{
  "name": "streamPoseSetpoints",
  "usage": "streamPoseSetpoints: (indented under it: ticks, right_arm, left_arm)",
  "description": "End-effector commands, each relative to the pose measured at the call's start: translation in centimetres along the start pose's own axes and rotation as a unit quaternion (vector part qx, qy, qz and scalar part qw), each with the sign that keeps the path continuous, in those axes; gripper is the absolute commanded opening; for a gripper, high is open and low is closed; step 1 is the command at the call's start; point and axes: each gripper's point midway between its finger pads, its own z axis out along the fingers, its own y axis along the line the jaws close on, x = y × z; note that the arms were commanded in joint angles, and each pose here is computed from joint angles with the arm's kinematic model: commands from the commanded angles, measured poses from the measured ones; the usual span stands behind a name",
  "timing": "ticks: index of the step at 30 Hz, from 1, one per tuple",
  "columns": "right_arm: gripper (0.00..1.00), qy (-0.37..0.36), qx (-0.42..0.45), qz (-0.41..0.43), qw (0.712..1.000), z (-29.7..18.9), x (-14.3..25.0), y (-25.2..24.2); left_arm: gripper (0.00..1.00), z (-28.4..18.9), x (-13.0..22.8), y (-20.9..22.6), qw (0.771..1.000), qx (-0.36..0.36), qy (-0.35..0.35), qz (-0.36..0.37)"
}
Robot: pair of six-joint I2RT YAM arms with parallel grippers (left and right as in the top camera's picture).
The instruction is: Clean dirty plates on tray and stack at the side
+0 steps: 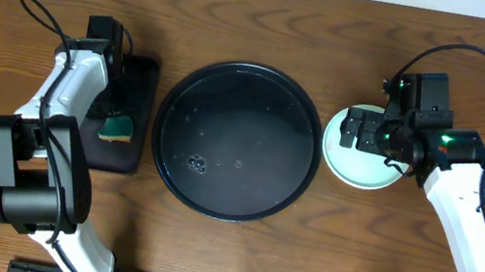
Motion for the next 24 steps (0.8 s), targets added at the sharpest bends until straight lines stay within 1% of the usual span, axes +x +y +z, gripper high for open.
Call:
streamPoseSetpoints:
  ticks: [1,4,5,10,12,16,21,24]
  right_arm:
    - [0.99,-0.019,-0.001,-0.009,1.0,-1.4,-0.9,0.4]
    - [0.99,-0.036,-0.005,-0.009,0.999,-2.5,-1.3,0.4]
    - [0.99,-0.045,-0.007,-0.009,0.999,-3.1,-1.5,0.4]
    - [0.99,-0.102,-0.014,-0.001,0.995,-6.9,-2.5,0.0]
    - [0.99,-0.126,-0.017,0.003,0.992,-8.6,-2.8,-0.2]
    - [0.99,-0.172,-0.02,0.01,0.985,-12.3,-2.6,-0.8]
    - [0.99,-0.226,-0.033,0.006,0.973,-16.5,-1.9,-0.5]
    - [0.99,-0.247,-0.046,0.003,0.968,-18.2,-1.3,-0.2]
  left_arm:
    - [0.58,-4.7,-1.6,-0.6,0.998,0.032,-0.052,-0.001]
    - [0.67,-8.5,-1.7,-0.9,0.994,0.055,-0.09,-0.002]
    - [0.72,-10.0,-1.7,-1.0,0.992,0.064,-0.108,-0.002]
    - [0.73,-15.5,-1.3,-0.6,0.98,0.086,-0.181,-0.011]
    - [0.74,-17.0,-1.1,-0.5,0.975,0.09,-0.202,-0.012]
    - [0.74,-18.8,-0.8,-0.3,0.969,0.095,-0.229,-0.013]
    - [0.74,-19.0,-0.8,-0.2,0.968,0.095,-0.231,-0.013]
    - [0.74,-19.0,-0.8,-0.2,0.968,0.095,-0.231,-0.013]
